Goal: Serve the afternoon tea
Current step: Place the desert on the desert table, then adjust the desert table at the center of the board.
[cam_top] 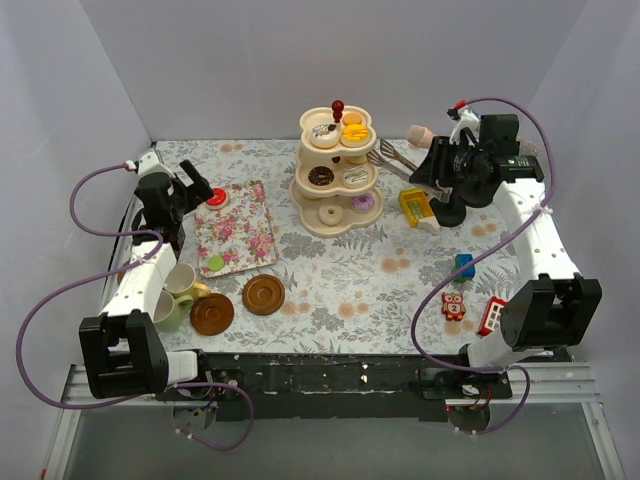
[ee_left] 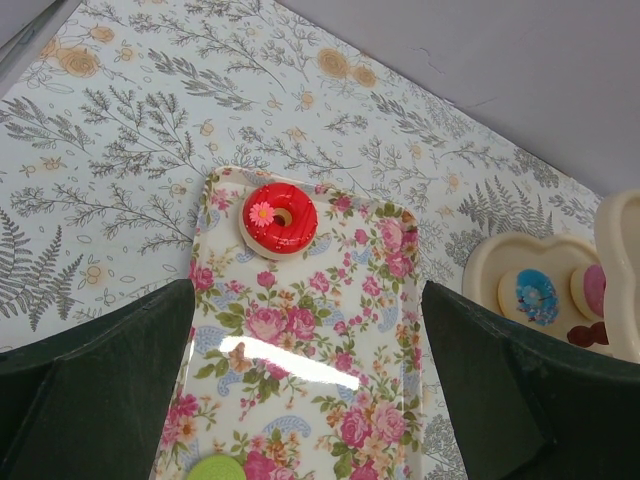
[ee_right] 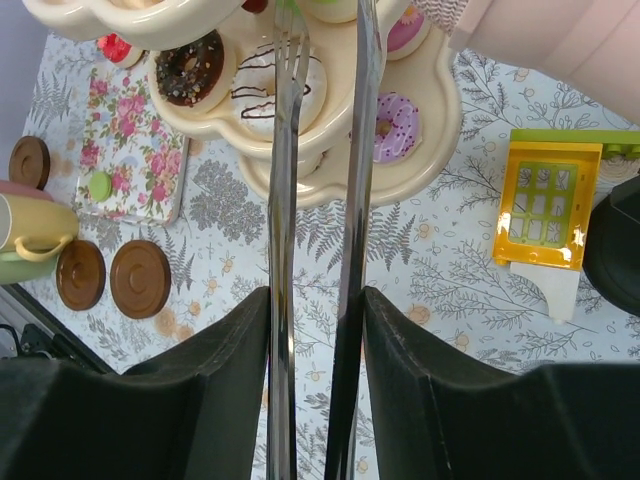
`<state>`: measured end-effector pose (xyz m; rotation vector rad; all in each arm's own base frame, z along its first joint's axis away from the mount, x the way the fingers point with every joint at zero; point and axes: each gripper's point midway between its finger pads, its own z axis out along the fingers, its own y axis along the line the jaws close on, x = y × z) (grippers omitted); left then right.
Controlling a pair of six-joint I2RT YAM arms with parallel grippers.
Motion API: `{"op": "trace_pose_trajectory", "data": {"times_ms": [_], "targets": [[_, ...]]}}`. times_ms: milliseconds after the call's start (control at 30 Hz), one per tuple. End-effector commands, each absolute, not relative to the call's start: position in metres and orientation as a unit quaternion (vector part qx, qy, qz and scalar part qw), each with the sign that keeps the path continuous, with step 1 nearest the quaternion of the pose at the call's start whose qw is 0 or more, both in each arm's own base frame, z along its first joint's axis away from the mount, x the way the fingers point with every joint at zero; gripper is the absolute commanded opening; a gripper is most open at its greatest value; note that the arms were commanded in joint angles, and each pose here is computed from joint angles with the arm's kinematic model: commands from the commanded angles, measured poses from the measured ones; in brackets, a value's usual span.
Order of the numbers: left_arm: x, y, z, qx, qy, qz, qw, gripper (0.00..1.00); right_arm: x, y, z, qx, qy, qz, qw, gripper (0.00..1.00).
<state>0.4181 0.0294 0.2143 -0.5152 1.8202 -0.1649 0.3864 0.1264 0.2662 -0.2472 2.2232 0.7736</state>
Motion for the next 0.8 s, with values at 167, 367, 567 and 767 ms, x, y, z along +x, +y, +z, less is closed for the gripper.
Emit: {"op": "trace_pose_trajectory", "data": {"times_ms": [167,367,567,767], "targets": [[0.411,0.027,0.228,-0.214,0.769,-0.077,0.597,0.98,0.352,0.121,0.284,-0.095,0.861,0.296,0.402,0.46],[0.411,0.027,0.226,-0.214,0.771,-0.077,0.595,0.98,0.316,0.124,0.278,-0.099,0.864,0.309,0.386,0.45],[0.412,0.027,0.226,-0.213,0.771,-0.075,0.595,0.98,0.280,0.133,0.289,-0.115,0.860,0.321,0.380,0.45],[0.413,0.027,0.224,-0.215,0.772,-0.078,0.593,0.98,0.248,0.175,0.286,-0.158,0.854,0.339,0.362,0.44]]}}
